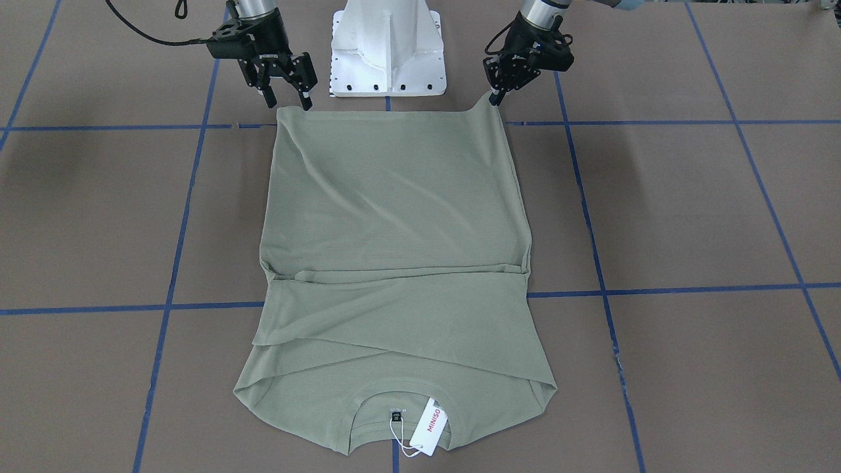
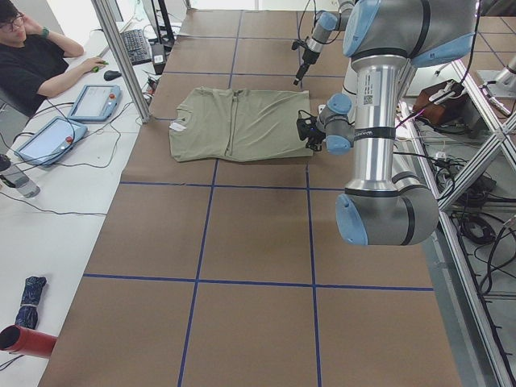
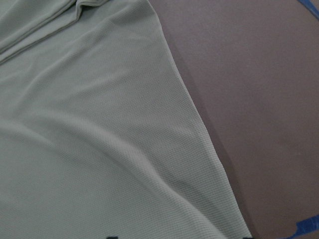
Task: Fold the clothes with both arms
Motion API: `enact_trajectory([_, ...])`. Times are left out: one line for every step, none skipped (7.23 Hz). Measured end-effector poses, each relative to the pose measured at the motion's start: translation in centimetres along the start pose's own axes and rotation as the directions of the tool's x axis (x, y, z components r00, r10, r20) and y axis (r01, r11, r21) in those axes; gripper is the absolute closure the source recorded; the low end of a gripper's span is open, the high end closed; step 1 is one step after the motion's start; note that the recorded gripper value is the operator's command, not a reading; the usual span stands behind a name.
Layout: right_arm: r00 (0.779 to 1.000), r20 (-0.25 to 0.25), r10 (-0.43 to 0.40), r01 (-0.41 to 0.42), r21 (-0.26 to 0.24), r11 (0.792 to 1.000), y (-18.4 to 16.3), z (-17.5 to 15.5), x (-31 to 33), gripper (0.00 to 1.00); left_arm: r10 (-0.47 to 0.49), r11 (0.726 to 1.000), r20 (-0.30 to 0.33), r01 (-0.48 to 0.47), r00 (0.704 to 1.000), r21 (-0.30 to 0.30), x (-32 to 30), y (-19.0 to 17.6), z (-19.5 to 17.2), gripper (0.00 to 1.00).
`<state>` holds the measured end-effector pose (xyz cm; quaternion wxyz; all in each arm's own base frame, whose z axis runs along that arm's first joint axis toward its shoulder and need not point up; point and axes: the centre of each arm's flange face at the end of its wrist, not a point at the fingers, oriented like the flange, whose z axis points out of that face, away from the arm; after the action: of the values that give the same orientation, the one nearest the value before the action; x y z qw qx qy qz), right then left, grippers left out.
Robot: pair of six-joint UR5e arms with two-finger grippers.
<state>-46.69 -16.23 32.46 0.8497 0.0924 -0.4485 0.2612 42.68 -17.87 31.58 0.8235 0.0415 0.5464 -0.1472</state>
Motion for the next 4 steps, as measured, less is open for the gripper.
enact_trajectory([1.0,-0.014,-0.012,0.013,0.013,1.0,1.3,0.6,1.4,0.13,-0.004,1.0,-0.017,0.004,1.0,-0.009,0.6,0.0,-0.8,1.0])
enact_trajectory([0.999,-0.021,-0.027,0.027,0.021,0.999,2.4,0.8,2.4,0.14,-0.007,1.0,-0.022,0.007,1.0,-0.017,0.8,0.0,-1.1,1.0])
enact_trajectory([0.999,-0.023,-0.039,0.039,0.025,0.999,3.3,0.9,3.0,0.17,-0.008,1.0,-0.024,0.008,1.0,-0.02,0.8,0.0,-1.2,1.0])
enact_trajectory([0.998,-0.027,-0.048,0.048,0.03,0.998,3.9,1.2,3.5,0.2,-0.009,1.0,-0.024,0.008,1.0,-0.022,0.8,0.0,-1.2,1.0])
